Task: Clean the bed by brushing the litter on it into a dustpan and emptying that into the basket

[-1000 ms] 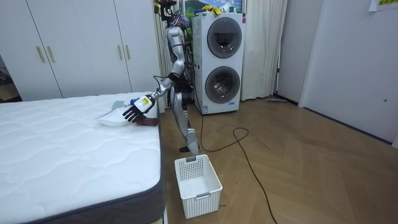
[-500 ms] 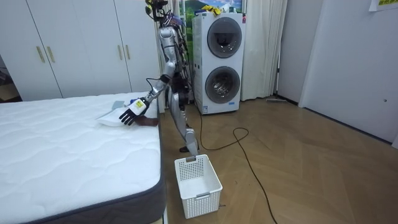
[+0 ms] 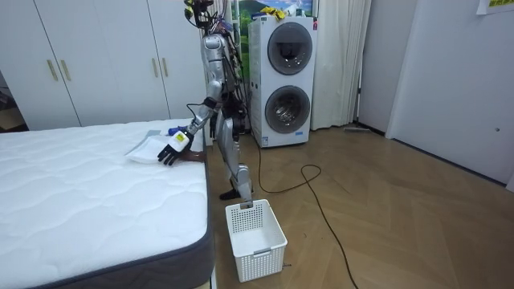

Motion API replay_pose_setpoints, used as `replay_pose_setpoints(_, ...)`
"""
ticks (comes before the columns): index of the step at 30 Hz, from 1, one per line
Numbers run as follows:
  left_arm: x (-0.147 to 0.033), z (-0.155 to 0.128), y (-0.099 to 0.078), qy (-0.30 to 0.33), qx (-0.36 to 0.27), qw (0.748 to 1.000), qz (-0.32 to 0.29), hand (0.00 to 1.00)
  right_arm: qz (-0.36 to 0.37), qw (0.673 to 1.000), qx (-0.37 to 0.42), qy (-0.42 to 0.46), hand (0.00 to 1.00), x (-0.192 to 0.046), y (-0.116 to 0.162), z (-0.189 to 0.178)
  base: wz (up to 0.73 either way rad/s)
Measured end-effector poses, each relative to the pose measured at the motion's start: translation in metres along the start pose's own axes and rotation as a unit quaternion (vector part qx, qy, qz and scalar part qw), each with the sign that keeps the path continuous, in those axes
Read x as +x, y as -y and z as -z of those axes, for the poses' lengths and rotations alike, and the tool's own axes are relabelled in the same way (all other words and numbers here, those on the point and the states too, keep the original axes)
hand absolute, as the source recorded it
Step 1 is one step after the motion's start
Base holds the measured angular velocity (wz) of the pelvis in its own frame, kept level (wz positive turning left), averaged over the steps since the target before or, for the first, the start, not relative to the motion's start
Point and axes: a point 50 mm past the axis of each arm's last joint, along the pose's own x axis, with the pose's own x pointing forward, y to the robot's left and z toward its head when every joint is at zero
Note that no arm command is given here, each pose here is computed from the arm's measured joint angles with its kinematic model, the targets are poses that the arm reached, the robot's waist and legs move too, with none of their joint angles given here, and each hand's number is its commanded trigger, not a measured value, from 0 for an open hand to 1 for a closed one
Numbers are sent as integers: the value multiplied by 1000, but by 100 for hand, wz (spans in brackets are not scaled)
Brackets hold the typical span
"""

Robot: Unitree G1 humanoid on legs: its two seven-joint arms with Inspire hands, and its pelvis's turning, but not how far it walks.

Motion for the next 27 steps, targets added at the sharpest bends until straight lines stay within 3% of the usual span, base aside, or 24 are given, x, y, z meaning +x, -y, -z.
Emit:
replay_pose_setpoints(8, -4, 16, 4, -36, 6, 999, 7, 0, 1, 999, 35, -6, 0, 0, 7, 0, 0)
replay_pose_setpoints(17, -1, 1, 4, -7, -5, 1000, -3, 0, 2, 999, 32, -2, 0, 0, 9, -2, 6)
replay_pose_setpoints(27, -2, 3, 2, -6, 7, 1000, -13, 0, 2, 999, 41, -10, 0, 0, 9, 3, 2)
